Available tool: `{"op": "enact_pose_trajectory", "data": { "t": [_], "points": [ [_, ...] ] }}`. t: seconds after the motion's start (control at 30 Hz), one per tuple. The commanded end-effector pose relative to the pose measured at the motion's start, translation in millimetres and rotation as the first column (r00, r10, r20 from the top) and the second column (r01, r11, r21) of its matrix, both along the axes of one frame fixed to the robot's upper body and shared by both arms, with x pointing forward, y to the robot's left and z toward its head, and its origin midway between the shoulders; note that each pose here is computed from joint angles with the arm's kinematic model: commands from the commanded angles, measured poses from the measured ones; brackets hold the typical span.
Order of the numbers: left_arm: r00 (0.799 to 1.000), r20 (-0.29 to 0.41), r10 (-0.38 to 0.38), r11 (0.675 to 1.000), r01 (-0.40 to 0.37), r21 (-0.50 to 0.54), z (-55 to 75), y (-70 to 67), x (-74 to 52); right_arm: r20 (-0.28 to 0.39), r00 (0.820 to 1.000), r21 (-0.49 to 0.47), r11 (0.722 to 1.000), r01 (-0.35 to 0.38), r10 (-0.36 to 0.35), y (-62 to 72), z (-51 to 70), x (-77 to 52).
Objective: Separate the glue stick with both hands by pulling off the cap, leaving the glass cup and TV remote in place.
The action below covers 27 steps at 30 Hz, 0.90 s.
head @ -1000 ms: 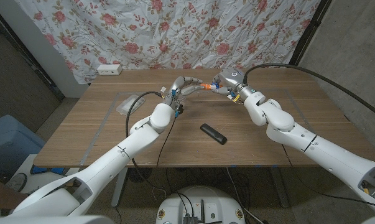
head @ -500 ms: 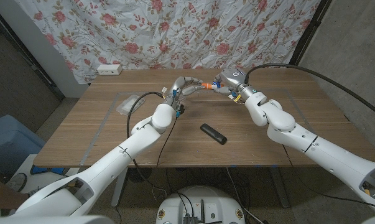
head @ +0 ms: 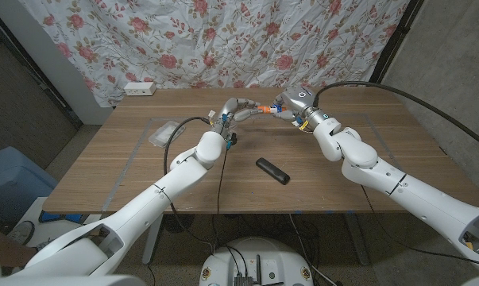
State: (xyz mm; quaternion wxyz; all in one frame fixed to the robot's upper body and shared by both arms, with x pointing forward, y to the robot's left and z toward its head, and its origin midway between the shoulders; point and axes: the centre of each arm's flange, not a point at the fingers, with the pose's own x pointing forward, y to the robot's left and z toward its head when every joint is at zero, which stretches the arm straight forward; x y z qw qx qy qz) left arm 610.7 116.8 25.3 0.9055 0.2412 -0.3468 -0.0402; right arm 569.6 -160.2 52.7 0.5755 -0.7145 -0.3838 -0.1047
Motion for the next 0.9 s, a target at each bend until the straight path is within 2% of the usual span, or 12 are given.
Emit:
{"op": "enact_pose_trajectory", "data": {
  "t": [0.03, 0.9],
  "points": [
    [1.0, 0.003, 0.001, 1.0, -0.001, -0.013, 0.6, -2.3, 1.5, 0.004, 1.0, 0.006, 1.0, -0.007, 0.007, -1.0, -0.6, 1.7],
    [1.0, 0.015, -0.008, 1.0, 0.008, -0.016, 2.7, -4.7, 4.2, -0.001, 1.0, 0.031, 1.0, -0.007, 0.007, -10.8, -4.4, 5.0]
  ]
}}
